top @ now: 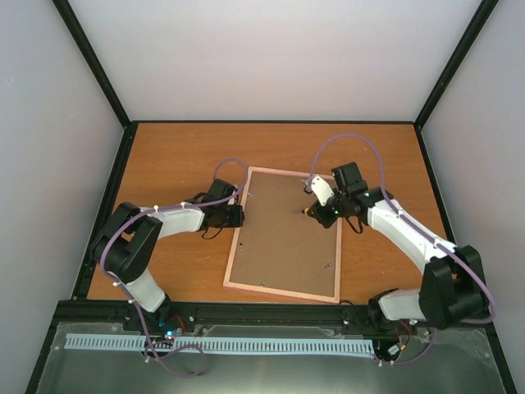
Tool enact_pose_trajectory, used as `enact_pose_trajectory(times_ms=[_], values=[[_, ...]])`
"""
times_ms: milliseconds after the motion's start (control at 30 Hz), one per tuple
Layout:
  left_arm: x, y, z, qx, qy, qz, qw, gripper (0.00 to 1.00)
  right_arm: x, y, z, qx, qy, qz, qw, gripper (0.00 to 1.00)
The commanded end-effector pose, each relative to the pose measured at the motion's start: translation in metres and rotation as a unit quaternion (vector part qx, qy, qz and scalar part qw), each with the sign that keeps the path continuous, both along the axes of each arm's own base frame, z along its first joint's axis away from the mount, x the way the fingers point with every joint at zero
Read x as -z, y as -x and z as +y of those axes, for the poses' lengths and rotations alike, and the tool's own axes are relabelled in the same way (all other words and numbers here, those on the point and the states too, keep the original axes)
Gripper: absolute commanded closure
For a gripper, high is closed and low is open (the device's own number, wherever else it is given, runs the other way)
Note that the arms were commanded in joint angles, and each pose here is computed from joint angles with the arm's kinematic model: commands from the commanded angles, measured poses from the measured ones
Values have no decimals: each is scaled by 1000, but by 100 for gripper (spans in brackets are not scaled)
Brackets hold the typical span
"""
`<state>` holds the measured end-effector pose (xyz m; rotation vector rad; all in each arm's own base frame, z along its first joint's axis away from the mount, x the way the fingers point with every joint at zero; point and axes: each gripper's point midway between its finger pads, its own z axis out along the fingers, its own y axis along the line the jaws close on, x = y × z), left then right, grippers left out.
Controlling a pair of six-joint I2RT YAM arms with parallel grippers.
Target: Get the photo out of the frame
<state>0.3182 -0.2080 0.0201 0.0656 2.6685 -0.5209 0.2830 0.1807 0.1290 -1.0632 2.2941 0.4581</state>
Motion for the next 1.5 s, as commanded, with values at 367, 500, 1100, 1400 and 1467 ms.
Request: enact_pose_trajectory(times_ms=[367,500,1100,1400,1467], values=[[28,35,9,-17,9,74,997,99,-21,-56,108,-65,-7,35,997,97],[30,35,9,-17,11,73,997,99,0,-65,127,-73,5,58,996,97],[31,33,5,-11,19,71,997,99,36,-92,150,-54,17,110,992,97],[33,35,4,-9,22,76,997,99,45,-101,142,-29,40,100,994,97],[34,35,3,-8,23,76,997,99,45,-101,143,-28,38,99,994,97]])
